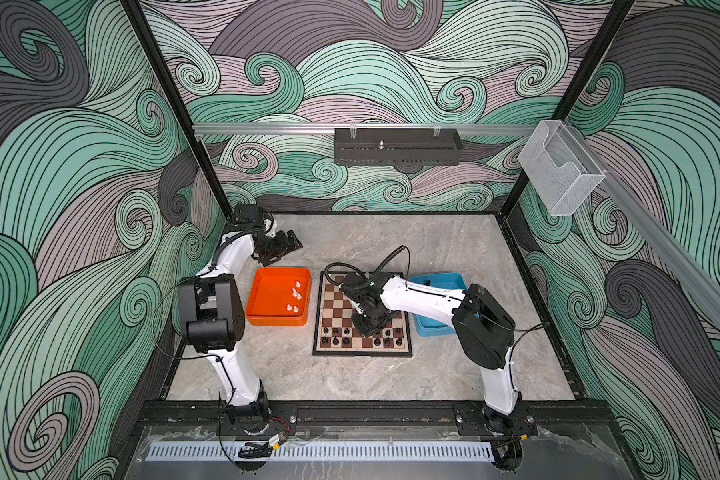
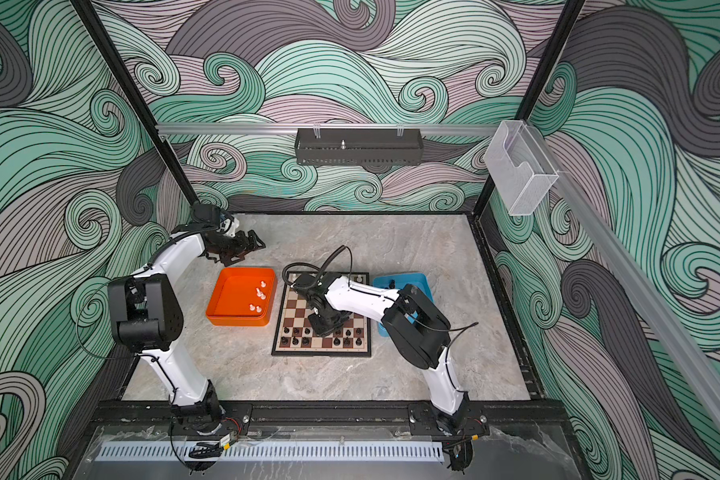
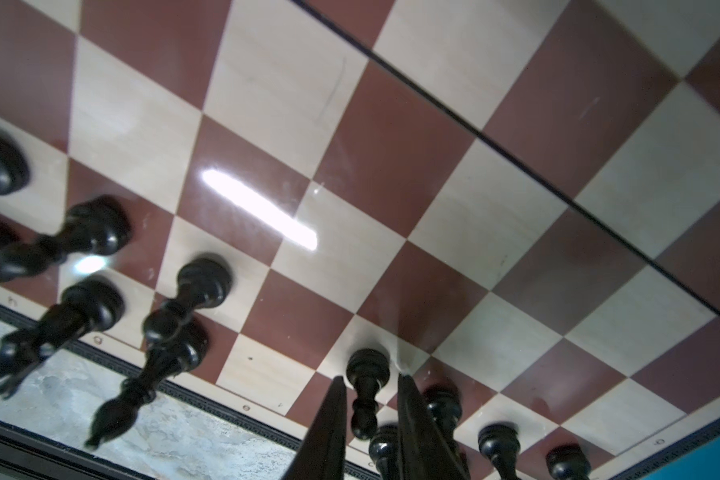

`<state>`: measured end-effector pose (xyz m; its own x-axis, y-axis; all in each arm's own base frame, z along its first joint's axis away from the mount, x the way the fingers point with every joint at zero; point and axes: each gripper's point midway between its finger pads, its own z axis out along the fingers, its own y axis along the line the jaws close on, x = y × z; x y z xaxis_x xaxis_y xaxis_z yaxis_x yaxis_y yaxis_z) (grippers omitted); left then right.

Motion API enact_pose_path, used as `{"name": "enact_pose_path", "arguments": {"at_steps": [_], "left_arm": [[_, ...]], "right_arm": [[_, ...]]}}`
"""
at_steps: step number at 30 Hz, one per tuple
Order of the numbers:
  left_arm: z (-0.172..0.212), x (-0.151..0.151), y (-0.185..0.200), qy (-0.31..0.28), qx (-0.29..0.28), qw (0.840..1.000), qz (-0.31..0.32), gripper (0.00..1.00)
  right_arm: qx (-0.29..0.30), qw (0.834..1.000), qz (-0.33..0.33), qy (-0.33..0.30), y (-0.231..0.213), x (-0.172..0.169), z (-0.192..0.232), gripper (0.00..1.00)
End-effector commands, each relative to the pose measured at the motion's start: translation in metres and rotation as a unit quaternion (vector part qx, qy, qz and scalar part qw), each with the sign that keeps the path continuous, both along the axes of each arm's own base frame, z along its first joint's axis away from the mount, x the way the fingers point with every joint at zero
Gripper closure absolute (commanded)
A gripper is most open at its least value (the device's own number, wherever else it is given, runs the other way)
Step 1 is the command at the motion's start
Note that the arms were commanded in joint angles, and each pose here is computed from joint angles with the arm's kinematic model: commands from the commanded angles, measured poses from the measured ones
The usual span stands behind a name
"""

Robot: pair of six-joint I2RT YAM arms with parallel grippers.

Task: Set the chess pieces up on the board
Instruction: 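Open the right gripper over the blue tray while the left arm reaches the orange tray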

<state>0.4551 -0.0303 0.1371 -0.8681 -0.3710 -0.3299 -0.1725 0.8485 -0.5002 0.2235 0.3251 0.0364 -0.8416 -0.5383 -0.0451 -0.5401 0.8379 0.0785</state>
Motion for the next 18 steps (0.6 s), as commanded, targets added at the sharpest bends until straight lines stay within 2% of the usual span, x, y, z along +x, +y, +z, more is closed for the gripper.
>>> {"name": "enact_pose_path", "arguments": {"at_steps": [1, 11, 18], "left_arm": [[0.009, 0.007, 0.003, -0.011, -0.007, 1.0, 0.004, 0.07], [0.01, 0.007, 0.007, -0.011, -0.003, 1.0, 0.01, 0.07], [0.01, 0.005, 0.015, -0.001, 0.011, 1.0, 0.027, 0.07]], "right_arm": [[0.013, 1.0, -0.002, -0.026, 0.002, 0.01, 0.023, 0.73], [0.032, 0.998, -0.009, -0.055, 0.007, 0.03, 0.044, 0.72], [0.07, 0.993, -0.029, -0.089, -0.007, 0.051, 0.086, 0.7]]}}
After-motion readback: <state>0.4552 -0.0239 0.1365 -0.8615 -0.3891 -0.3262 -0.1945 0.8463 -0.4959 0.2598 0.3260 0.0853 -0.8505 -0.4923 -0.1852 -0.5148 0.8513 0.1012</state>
